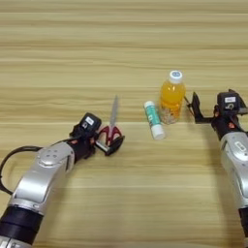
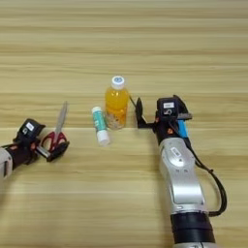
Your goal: Move the objects on the table
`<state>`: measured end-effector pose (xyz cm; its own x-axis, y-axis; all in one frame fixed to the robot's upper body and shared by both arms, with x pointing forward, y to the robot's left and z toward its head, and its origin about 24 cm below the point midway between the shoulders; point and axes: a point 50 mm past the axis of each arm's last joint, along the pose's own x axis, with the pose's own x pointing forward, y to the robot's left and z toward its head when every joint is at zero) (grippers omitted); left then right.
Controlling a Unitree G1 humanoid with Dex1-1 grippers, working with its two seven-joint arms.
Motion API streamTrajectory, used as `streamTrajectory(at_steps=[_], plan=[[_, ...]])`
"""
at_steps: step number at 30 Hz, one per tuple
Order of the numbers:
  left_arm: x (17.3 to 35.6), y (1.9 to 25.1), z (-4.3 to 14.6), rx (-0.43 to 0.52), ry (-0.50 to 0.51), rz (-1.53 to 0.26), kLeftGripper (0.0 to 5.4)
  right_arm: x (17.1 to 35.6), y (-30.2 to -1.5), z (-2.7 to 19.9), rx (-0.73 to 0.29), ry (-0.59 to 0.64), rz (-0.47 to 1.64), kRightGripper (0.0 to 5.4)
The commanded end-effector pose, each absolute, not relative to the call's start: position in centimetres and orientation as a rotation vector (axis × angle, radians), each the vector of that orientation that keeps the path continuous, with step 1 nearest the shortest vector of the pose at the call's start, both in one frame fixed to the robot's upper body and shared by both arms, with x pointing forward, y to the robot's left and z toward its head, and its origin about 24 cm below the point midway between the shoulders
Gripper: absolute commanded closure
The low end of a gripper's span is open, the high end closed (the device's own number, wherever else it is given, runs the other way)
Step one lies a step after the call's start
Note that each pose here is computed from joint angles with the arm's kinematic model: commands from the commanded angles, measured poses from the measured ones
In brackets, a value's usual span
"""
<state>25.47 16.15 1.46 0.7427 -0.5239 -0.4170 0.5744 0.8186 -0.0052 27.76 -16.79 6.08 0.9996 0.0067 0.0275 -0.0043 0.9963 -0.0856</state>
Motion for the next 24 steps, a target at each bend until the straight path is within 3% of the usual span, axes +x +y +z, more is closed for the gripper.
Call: streamTrajectory(at_steps=[1, 7, 16, 24], plan=[[24.3, 17.9, -0.9, 0.165, 0.554, -0.530, 0.01, 28.1, -16.6, 6.7, -0.087, -0.044, 0.006, 0.00], [24.6, 17.6, -0.5, 0.152, 0.514, -0.531, 0.01, 28.1, -16.8, 6.8, -0.087, -0.051, -0.006, 0.00], [25.5, 15.8, 1.9, 0.080, 0.335, -0.575, 0.01, 28.1, -17.8, 7.4, -0.065, -0.089, -0.072, 0.00], [25.9, 14.8, 3.2, 0.048, 0.244, -0.607, 0.01, 28.0, -21.1, 7.6, -0.057, -0.090, -0.282, 0.00]])
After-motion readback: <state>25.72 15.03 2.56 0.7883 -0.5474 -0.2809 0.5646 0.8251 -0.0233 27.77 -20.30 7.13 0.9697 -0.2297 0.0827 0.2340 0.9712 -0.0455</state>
